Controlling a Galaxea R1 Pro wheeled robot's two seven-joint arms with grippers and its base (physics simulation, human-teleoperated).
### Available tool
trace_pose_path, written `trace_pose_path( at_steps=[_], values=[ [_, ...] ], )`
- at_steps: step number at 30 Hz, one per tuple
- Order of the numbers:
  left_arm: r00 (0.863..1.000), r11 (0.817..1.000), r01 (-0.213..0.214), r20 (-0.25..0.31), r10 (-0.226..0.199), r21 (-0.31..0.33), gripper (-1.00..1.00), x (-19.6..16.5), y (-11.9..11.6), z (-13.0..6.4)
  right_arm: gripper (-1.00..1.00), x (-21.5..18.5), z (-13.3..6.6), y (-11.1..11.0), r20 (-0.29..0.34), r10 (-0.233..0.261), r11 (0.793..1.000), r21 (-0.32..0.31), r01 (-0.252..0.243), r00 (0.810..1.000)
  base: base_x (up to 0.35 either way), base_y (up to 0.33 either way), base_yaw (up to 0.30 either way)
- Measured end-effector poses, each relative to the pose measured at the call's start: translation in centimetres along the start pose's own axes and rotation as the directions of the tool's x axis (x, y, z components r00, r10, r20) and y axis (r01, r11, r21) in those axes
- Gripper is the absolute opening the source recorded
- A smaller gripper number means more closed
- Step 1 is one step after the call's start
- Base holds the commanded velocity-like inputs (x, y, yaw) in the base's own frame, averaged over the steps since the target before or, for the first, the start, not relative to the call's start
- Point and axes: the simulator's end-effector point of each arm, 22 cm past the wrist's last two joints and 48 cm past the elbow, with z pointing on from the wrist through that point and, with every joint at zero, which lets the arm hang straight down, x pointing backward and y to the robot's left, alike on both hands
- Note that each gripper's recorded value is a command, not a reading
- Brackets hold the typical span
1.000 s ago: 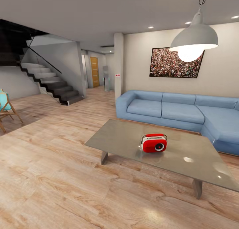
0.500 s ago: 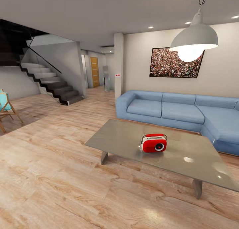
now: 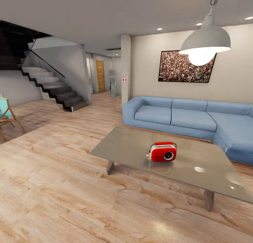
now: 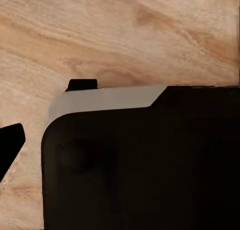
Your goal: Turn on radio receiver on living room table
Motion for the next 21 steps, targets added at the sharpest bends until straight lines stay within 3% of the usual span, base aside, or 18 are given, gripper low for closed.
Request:
trace_pose_path(
  at_steps=[2,3,8,10,11,15,19,21],
  values=[
    [0.998,1.000,-0.002,0.056,0.003,-0.009,1.00,-2.7,0.6,-0.1,1.00,-1.7,0.1,0.0,0.036,-0.002,1.000,0.001,0.002,0.999,0.000,0.000,0.000],
    [0.988,1.000,-0.005,0.151,0.009,-0.029,1.00,-7.3,1.9,-0.6,1.00,-5.5,0.2,-0.2,0.116,-0.005,1.000,0.006,0.005,0.993,0.000,0.000,0.000],
    [0.962,0.999,-0.003,0.273,0.016,-0.045,1.00,-13.3,3.0,-1.9,1.00,-11.9,-0.4,-0.7,0.247,-0.011,1.000,0.017,0.007,0.969,0.000,0.000,0.000],
    [0.927,0.999,0.000,0.374,0.019,-0.052,1.00,-18.2,3.4,-3.6,1.00,-17.0,-1.5,-0.8,0.348,-0.017,1.000,0.021,0.010,0.937,0.000,0.000,0.000],
    [0.902,0.999,0.001,0.432,0.021,-0.052,1.00,-21.7,3.4,-5.2,1.00,-21.2,-2.8,-0.8,0.434,-0.020,1.000,0.023,0.011,0.901,0.000,0.000,0.000],
    [0.879,0.999,0.003,0.477,0.023,-0.053,1.00,-25.7,3.3,-7.4,1.00,-28.1,-6.0,-0.7,0.562,-0.044,0.999,0.035,0.029,0.826,0.000,0.000,0.000],
    [0.865,0.999,0.003,0.502,0.024,-0.053,1.00,-28.6,3.2,-9.4,1.00,-32.6,-8.8,-0.5,0.620,-0.075,0.997,0.055,0.052,0.781,0.000,0.000,0.000],
    [0.851,0.999,0.003,0.524,0.025,-0.052,1.00,-30.4,3.1,-10.9,1.00,-36.0,-11.5,-0.4,0.661,-0.091,0.996,0.070,0.059,0.745,0.000,0.000,0.000]
  ],
)
